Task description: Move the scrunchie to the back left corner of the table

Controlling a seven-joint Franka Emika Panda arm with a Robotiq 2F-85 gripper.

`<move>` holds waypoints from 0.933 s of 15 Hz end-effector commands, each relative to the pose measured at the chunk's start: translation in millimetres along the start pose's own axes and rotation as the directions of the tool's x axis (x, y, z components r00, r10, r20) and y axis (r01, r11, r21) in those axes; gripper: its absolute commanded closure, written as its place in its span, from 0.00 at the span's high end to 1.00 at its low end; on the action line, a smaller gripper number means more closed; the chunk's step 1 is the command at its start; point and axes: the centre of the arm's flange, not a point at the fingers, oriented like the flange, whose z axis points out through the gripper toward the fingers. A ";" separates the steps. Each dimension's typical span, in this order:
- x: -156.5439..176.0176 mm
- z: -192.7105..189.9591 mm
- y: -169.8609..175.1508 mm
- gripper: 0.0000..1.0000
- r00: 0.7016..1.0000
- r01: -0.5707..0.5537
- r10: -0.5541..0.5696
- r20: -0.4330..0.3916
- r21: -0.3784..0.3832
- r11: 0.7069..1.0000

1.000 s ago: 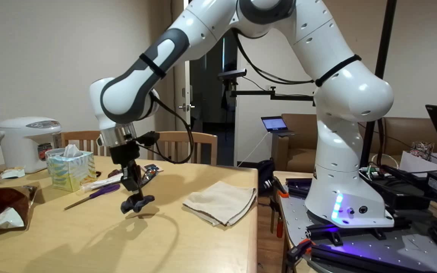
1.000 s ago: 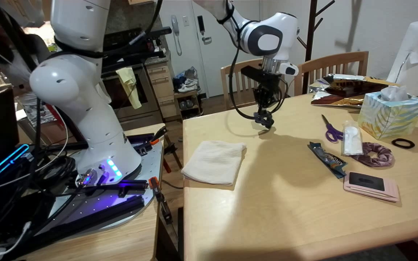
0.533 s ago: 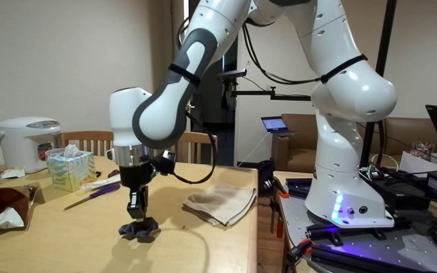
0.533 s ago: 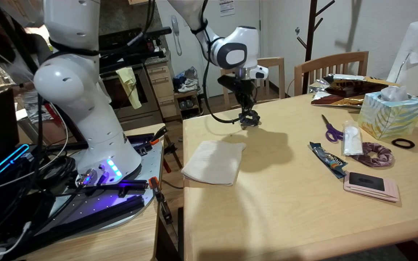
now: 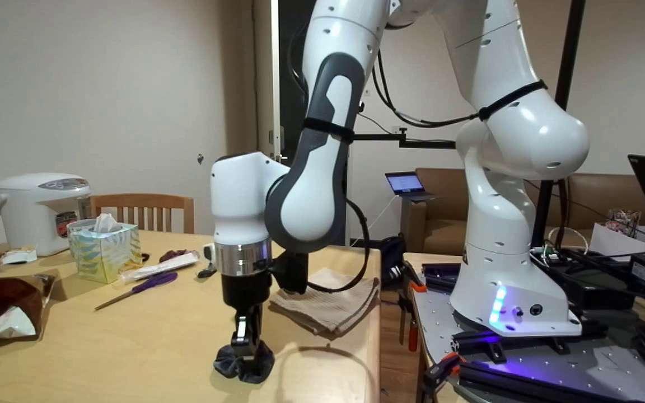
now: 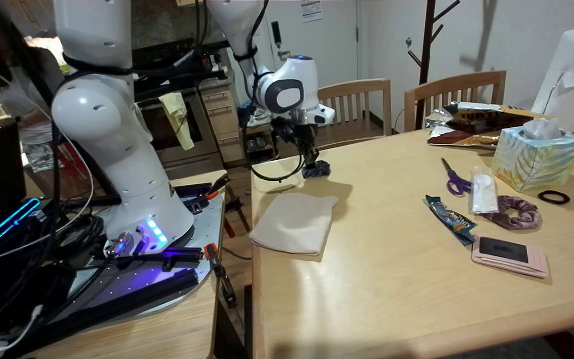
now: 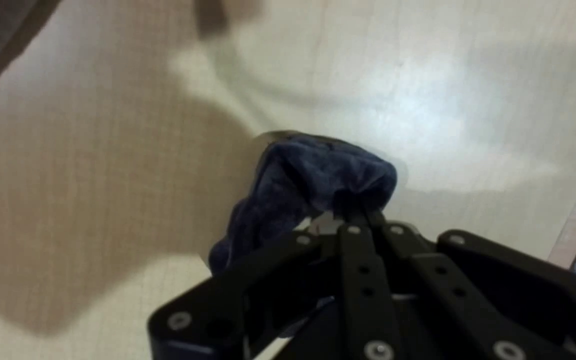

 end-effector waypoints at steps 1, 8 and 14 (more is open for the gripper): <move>-49.5 -20.5 -2.7 0.01 0.998 -0.059 0.059 -0.016 -0.022 0.998; -78.5 -23.2 -4.3 0.01 1.000 0.007 -0.008 -0.005 -0.040 0.999; -79.4 -4.7 -26.3 0.01 0.998 0.055 -0.055 0.012 0.028 0.998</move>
